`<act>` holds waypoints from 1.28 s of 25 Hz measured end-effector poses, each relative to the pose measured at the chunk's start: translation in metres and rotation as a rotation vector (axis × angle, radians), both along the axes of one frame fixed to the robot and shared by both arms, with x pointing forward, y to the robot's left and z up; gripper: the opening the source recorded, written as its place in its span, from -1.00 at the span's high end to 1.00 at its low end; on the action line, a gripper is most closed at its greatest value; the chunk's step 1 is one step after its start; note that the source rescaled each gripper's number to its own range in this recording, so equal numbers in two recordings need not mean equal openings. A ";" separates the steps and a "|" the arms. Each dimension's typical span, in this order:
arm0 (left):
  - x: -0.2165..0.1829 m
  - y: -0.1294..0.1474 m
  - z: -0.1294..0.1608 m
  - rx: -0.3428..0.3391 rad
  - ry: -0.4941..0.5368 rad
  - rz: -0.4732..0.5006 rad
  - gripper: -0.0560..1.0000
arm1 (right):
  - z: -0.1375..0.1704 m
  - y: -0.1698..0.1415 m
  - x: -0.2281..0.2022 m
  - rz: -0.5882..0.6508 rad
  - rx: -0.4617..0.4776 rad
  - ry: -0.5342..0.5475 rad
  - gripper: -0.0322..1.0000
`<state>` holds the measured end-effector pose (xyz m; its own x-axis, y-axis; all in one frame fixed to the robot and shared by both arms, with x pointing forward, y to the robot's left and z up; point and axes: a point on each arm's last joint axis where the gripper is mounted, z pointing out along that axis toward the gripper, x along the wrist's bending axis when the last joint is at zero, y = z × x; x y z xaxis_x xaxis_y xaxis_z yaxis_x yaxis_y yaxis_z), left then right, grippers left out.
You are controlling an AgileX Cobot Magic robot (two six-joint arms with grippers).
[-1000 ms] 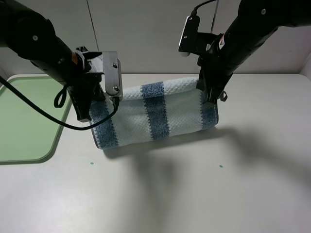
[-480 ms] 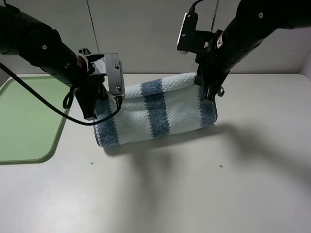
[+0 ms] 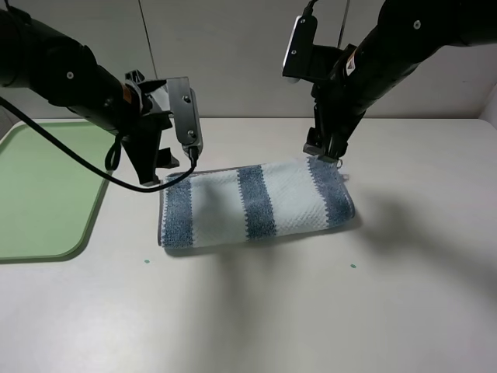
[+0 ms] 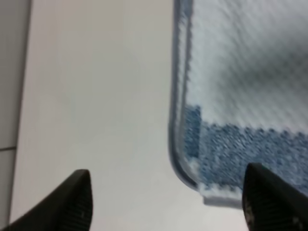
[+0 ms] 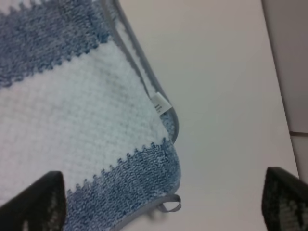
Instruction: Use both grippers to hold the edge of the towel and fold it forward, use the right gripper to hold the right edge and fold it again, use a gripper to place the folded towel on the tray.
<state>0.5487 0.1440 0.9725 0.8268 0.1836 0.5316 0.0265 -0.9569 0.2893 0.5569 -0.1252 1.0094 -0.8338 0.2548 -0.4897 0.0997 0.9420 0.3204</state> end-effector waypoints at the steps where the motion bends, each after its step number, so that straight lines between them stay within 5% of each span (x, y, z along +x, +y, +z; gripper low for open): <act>1: 0.000 0.000 0.000 -0.004 -0.006 -0.001 -0.33 | 0.000 0.000 0.000 -0.001 0.003 -0.003 -0.82; 7: 0.002 -0.001 0.002 -0.032 -0.017 0.017 -0.39 | 0.002 0.001 0.002 -0.029 0.038 -0.018 -0.90; 14: 0.006 -0.006 0.007 -0.146 -0.059 0.084 -0.80 | 0.005 -0.001 0.008 -0.035 0.019 -0.112 -1.00; 32: 0.010 -0.010 0.012 -0.210 -0.126 0.074 -0.83 | 0.010 0.007 0.010 -0.070 0.155 -0.133 -1.00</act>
